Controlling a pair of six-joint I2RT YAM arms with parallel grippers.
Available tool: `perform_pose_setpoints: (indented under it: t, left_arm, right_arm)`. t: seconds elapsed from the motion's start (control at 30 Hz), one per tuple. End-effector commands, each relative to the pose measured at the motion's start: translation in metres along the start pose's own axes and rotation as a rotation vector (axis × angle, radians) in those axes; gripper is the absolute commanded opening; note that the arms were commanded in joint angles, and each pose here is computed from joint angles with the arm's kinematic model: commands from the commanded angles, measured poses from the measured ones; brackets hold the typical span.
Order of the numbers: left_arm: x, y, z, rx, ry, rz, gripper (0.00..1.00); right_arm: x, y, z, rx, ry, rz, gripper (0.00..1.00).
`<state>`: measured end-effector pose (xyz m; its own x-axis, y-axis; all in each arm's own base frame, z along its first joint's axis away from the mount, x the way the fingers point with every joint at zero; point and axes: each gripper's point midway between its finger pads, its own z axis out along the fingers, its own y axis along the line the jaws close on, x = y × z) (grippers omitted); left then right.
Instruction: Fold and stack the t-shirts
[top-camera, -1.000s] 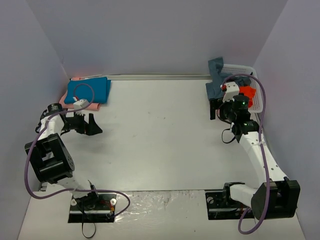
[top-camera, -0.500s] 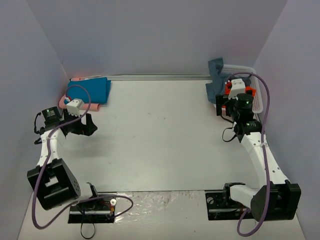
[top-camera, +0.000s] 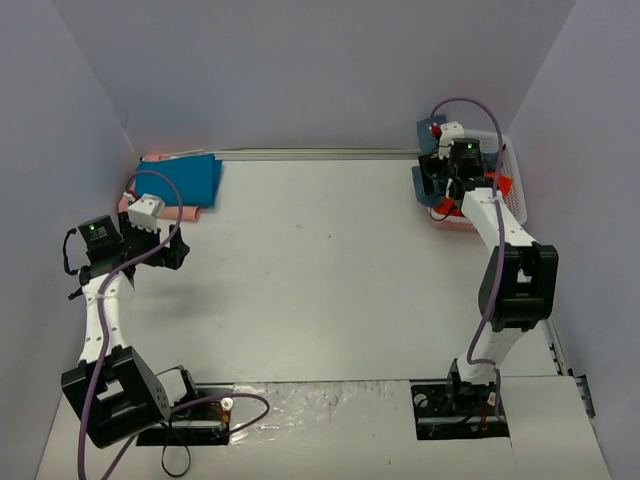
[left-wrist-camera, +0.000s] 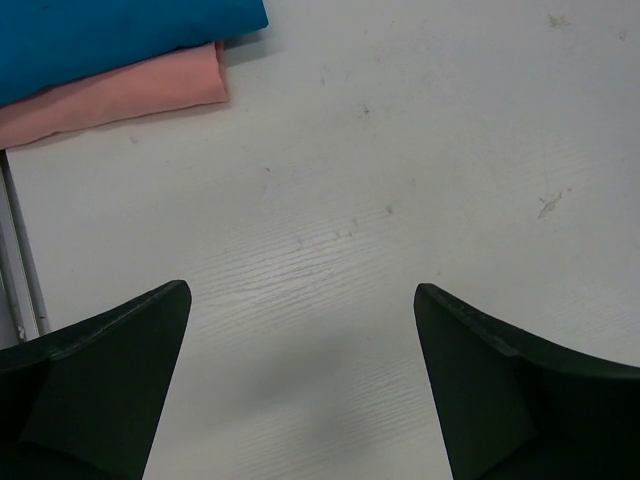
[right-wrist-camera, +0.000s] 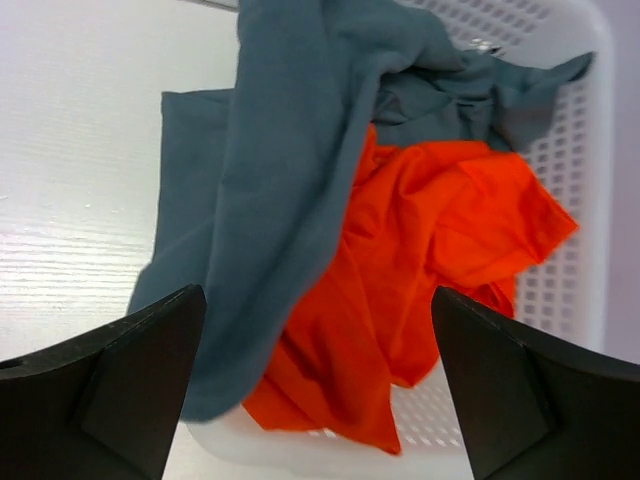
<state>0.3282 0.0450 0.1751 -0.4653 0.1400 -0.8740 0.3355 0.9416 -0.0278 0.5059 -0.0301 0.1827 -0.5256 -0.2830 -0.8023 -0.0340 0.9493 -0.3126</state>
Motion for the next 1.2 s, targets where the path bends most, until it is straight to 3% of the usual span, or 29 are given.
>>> perform_pose_setpoints:
  t: [0.0, 0.13, 0.27, 0.3, 0.33, 0.37, 0.47, 0.53, 0.6, 0.67, 0.8, 0.83, 0.9, 0.97, 1.17]
  left_arm:
    - [-0.006, 0.003, -0.002, 0.000, -0.014, 0.024, 0.94]
    - [-0.001, 0.003, 0.002, 0.017, -0.001, 0.016, 0.94]
    - [0.004, 0.003, 0.006, 0.032, 0.020, 0.004, 0.94]
    - [0.004, 0.004, 0.006, 0.033, 0.023, 0.002, 0.94]
    - [0.006, 0.004, 0.007, 0.037, 0.031, -0.002, 0.94]
    - [0.006, 0.004, 0.007, 0.040, 0.033, -0.003, 0.94]
    - [0.007, 0.003, 0.008, 0.044, 0.032, 0.001, 0.94]
    - [0.009, 0.003, 0.008, 0.046, 0.034, 0.002, 0.94]
    - [0.009, 0.002, 0.009, 0.052, 0.033, 0.001, 0.94]
    - [0.010, 0.001, 0.010, 0.060, 0.039, -0.002, 0.94]
    - [0.012, 0.001, 0.010, 0.063, 0.045, -0.003, 0.94]
    - [0.012, 0.001, 0.010, 0.063, 0.044, 0.000, 0.94]
    - [0.012, 0.001, 0.010, 0.064, 0.044, -0.001, 0.94]
    - [0.013, 0.001, 0.011, 0.067, 0.045, -0.002, 0.94]
    - [0.014, 0.000, 0.012, 0.074, 0.052, -0.006, 0.94]
  right_arm:
    - [-0.007, 0.015, 0.010, -0.090, 0.019, 0.031, 0.91]
    - [-0.011, 0.028, 0.024, -0.155, 0.030, 0.044, 0.88]
    - [-0.005, 0.040, 0.031, -0.210, 0.070, 0.061, 0.75]
    - [-0.003, 0.042, 0.032, -0.219, 0.076, 0.064, 0.61]
    - [0.001, 0.044, 0.035, -0.222, 0.088, 0.065, 0.53]
    - [0.004, 0.044, 0.036, -0.221, 0.096, 0.067, 0.35]
    - [0.010, 0.046, 0.040, -0.218, 0.111, 0.069, 0.14]
    - [0.011, 0.044, 0.040, -0.210, 0.116, 0.068, 0.08]
    - [0.013, 0.044, 0.040, -0.210, 0.121, 0.065, 0.11]
    - [0.014, 0.047, 0.038, -0.224, 0.125, 0.058, 0.32]
    - [0.017, 0.050, 0.038, -0.241, 0.131, 0.057, 0.32]
    - [0.019, 0.050, 0.039, -0.243, 0.139, 0.058, 0.36]
    - [0.022, 0.051, 0.041, -0.244, 0.146, 0.053, 0.28]
    - [0.024, 0.051, 0.041, -0.239, 0.154, 0.052, 0.00]
    - [0.015, 0.047, 0.035, -0.234, 0.136, 0.049, 0.00]
